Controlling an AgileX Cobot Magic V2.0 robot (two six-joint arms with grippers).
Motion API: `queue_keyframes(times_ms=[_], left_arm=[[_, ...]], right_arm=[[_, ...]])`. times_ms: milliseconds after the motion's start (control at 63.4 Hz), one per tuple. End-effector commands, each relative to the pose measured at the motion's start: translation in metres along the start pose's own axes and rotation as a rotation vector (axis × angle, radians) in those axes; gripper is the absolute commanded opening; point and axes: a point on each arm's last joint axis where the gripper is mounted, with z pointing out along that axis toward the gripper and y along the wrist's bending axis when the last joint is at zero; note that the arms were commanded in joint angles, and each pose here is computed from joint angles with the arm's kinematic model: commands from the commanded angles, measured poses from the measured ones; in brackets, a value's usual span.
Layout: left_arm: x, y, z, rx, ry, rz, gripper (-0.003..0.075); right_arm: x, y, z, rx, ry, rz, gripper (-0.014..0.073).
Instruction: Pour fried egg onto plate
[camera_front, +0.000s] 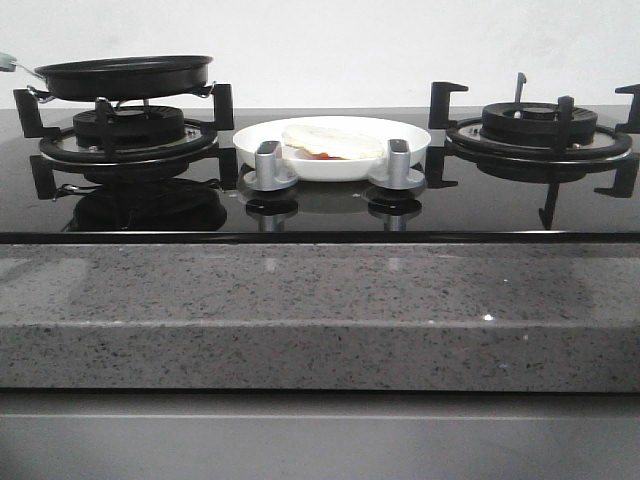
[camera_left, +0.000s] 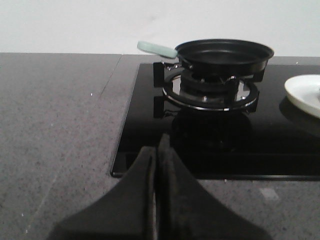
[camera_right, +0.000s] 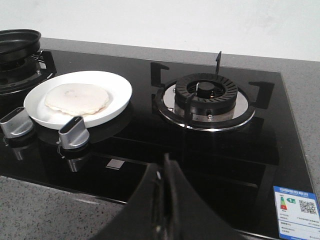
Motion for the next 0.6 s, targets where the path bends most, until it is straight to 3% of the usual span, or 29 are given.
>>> queue_keyframes(times_ms=[0,221,583], left_arm=[[0.004,0.000,-0.001,0.003,-0.101,-0.011,-0.0020],[0.034,0.002,0.007,-0.003,-0.081,-0.013,-0.0020],[0.032,0.002,0.008,-0.004,-0.102,-0.017,-0.0020]], right_arm=[[-0.016,-0.001,-0.003,0.016,-0.102,-0.009,-0.0117],[-0.016,-0.001,-0.003,0.016,-0.101,-0.009,-0.0117],[-0.016,-0.001,-0.002,0.016,-0.100,-0.009,-0.0117]])
